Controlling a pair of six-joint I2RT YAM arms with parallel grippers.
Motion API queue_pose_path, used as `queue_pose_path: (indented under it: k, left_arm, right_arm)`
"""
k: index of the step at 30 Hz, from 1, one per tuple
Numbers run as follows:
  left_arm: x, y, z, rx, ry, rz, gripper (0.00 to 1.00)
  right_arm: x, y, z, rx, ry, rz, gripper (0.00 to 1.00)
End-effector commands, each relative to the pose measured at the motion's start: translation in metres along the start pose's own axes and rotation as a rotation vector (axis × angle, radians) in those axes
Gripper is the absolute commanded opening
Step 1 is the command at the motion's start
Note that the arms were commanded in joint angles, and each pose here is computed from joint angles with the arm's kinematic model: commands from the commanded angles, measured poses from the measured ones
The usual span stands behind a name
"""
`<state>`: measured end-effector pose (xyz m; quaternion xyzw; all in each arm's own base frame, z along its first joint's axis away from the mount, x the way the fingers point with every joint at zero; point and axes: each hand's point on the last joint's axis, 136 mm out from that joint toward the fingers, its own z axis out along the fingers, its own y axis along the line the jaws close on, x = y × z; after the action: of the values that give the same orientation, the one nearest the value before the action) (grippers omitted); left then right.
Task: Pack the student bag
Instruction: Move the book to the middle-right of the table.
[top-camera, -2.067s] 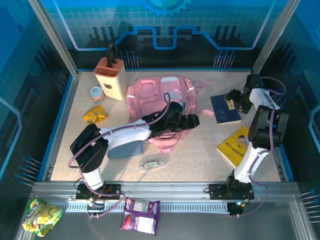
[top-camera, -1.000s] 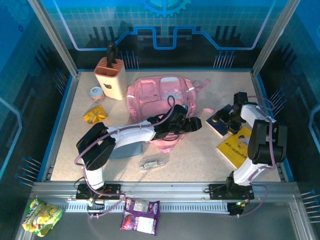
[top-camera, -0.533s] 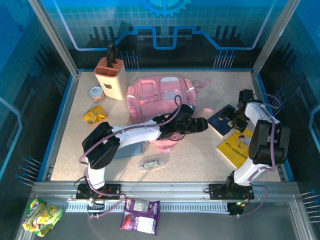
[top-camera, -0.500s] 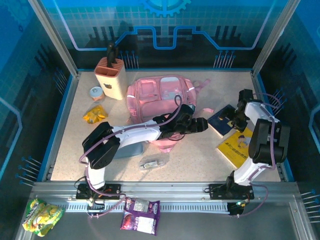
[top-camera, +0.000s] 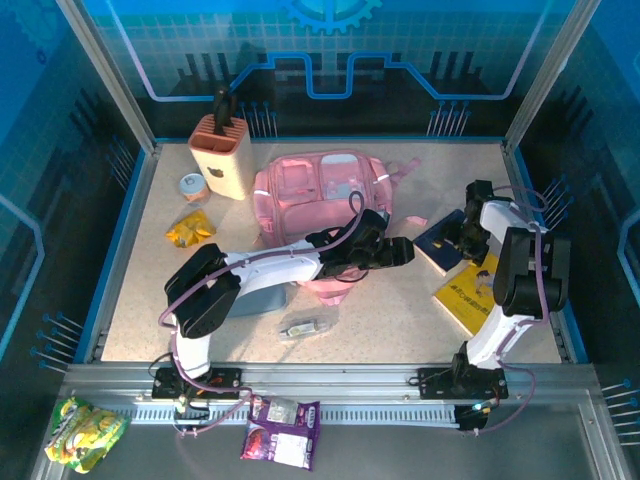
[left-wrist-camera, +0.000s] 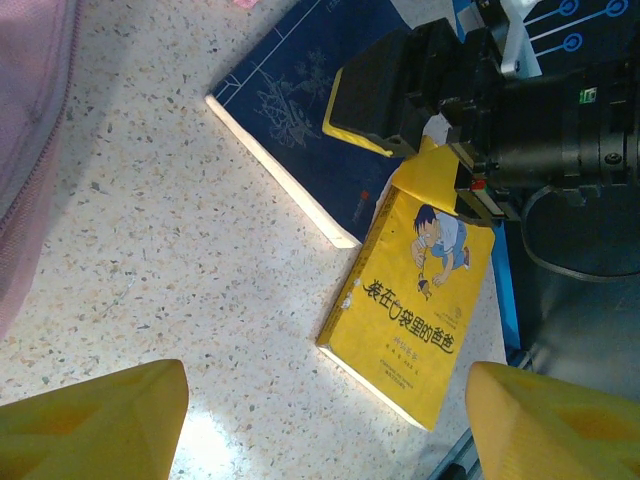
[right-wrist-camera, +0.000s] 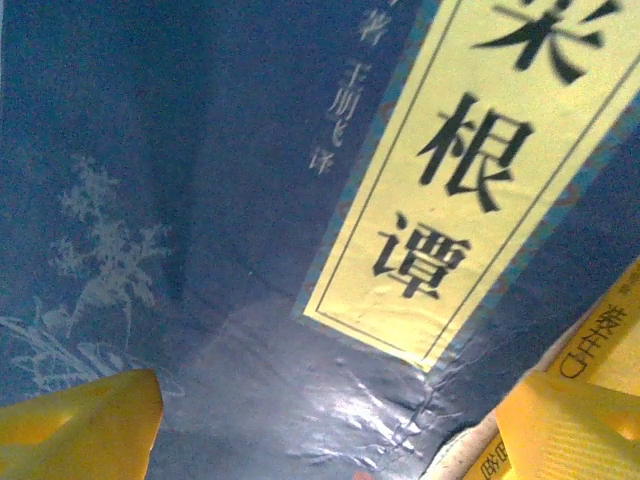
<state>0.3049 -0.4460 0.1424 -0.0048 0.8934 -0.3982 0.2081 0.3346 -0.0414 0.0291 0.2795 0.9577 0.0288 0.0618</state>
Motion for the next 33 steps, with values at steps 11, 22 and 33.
queue_pose_path:
  k: [11, 22, 33]
  left_arm:
    - [0.009, 0.016, -0.007, -0.04, 0.001, 0.017, 0.75]
    - [0.015, 0.024, -0.016, -0.054, 0.002, 0.004, 0.76]
    - [0.011, 0.005, 0.042, -0.111, 0.025, 0.109, 0.68]
  right_arm:
    - [0.067, 0.018, 0.01, 0.054, 0.169, -0.171, 0.66]
    - [0.095, -0.01, -0.007, 0.101, 0.143, -0.178, 0.54]
    - [0.06, 0.007, -0.047, -0.103, 0.005, -0.119, 0.67]
